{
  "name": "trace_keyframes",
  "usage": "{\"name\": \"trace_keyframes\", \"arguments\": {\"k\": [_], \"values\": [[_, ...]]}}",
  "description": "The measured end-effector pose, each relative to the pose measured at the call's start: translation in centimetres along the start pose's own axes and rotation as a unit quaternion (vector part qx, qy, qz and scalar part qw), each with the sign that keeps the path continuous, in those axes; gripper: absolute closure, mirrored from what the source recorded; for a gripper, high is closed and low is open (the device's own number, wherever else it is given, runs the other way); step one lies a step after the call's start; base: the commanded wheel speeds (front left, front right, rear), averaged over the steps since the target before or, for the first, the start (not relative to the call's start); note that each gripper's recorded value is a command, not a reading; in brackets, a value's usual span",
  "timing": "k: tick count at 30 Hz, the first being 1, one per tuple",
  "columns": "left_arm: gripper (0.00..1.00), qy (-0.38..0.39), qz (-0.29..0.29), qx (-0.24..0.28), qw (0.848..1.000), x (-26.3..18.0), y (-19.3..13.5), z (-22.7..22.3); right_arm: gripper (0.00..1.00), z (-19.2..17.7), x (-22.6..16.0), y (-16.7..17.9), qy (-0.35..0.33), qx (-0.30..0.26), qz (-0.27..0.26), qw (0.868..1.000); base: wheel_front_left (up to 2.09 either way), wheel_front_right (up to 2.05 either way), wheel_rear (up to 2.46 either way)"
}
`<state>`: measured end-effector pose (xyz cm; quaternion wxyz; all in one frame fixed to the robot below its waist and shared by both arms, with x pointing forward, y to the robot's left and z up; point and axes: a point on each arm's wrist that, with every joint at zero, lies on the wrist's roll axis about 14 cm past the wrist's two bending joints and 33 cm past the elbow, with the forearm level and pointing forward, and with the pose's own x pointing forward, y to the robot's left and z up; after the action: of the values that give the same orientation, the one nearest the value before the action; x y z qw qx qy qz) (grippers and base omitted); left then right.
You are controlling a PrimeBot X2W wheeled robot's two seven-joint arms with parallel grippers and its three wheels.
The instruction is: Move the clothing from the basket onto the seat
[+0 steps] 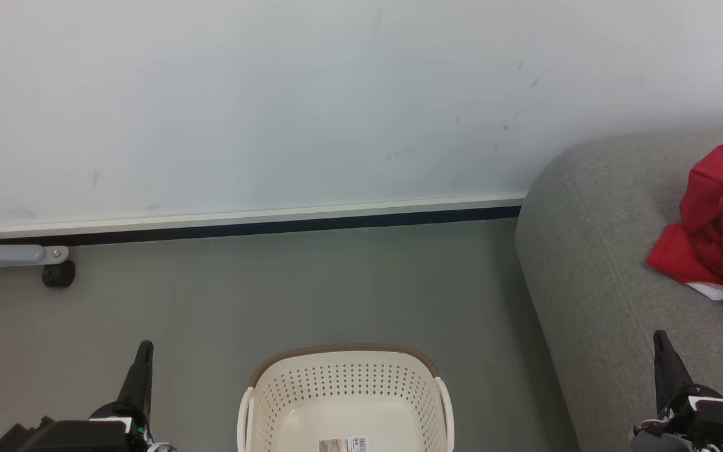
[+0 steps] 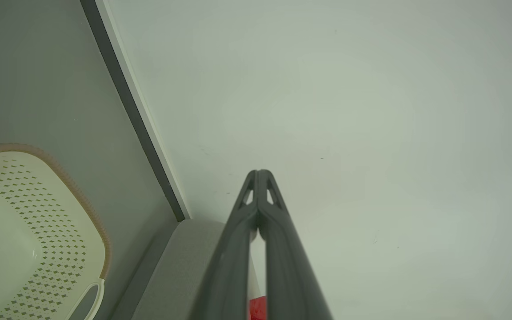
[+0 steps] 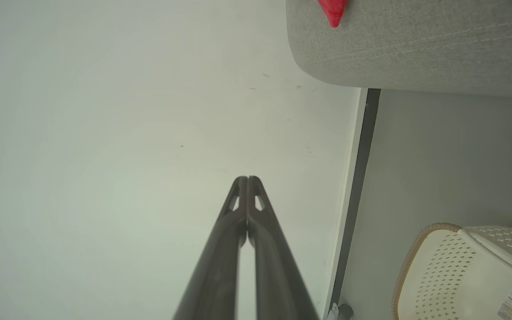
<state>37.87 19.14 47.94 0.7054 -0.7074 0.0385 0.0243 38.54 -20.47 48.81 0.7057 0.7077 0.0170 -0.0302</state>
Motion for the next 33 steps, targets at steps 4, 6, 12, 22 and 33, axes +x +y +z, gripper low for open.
{"name": "trace_keyframes", "arguments": {"k": [4, 6, 12, 22, 33], "values": [[1.0, 0.0, 0.0, 0.0, 1.0, 0.0, 0.0, 0.0, 1.0, 0.0, 0.0, 0.0, 0.0, 0.0, 0.0, 1.0, 0.0, 0.0, 0.0], [1.0, 0.0, 0.0, 0.0, 1.0, 0.0, 0.0, 0.0, 1.0, 0.0, 0.0, 0.0, 0.0, 0.0, 0.0, 1.0, 0.0, 0.0, 0.0], [1.0, 0.0, 0.0, 0.0, 1.0, 0.0, 0.01, 0.0, 1.0, 0.0, 0.0, 0.0, 0.0, 0.0, 0.0, 1.0, 0.0, 0.0, 0.0], [1.0, 0.0, 0.0, 0.0, 1.0, 0.0, 0.01, 0.0, 1.0, 0.0, 0.0, 0.0, 0.0, 0.0, 0.0, 1.0, 0.0, 0.0, 0.0], [1.0, 0.0, 0.0, 0.0, 1.0, 0.0, 0.02, 0.0, 1.0, 0.0, 0.0, 0.0, 0.0, 0.0, 0.0, 1.0, 0.0, 0.0, 0.0]]}}
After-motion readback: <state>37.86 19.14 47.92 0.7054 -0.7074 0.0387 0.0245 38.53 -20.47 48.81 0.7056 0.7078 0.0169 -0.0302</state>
